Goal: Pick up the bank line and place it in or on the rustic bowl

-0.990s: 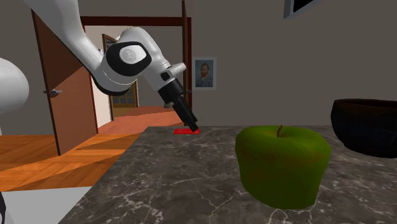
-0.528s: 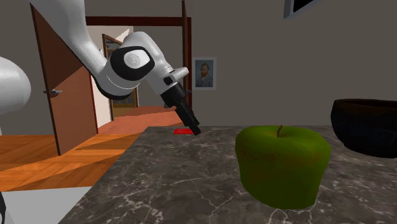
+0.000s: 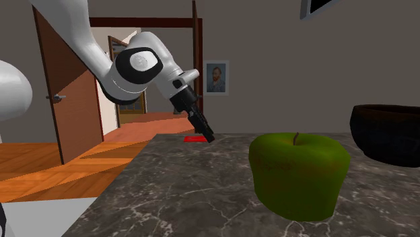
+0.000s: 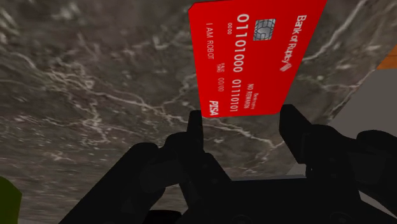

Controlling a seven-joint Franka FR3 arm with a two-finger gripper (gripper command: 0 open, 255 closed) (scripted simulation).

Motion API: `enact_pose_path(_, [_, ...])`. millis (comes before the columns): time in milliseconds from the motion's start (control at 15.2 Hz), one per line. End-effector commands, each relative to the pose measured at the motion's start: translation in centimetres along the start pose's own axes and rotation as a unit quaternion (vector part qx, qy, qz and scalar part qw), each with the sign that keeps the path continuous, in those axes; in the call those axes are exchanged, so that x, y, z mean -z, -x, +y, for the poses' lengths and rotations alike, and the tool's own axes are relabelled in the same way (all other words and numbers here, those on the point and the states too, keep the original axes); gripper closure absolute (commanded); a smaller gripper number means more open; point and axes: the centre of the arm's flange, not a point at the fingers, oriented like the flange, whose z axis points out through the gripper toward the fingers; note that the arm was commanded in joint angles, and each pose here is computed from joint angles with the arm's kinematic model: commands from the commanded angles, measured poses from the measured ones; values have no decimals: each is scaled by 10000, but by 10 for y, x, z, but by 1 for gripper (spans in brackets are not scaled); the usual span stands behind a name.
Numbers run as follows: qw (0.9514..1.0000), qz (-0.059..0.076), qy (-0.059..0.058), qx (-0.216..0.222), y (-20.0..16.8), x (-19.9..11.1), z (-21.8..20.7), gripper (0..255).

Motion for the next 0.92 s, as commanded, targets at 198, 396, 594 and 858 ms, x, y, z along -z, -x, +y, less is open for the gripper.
enact_pose_path(198, [10000, -65, 22, 32, 3, -4, -1, 255])
enact_pose_path(396, [10000, -65, 22, 32, -6, 9, -1, 255])
enact_pose_path(594, [10000, -65, 22, 32, -15, 22, -1, 255])
enact_pose_path(858, [10000, -65, 22, 32, -27, 40, -1, 255])
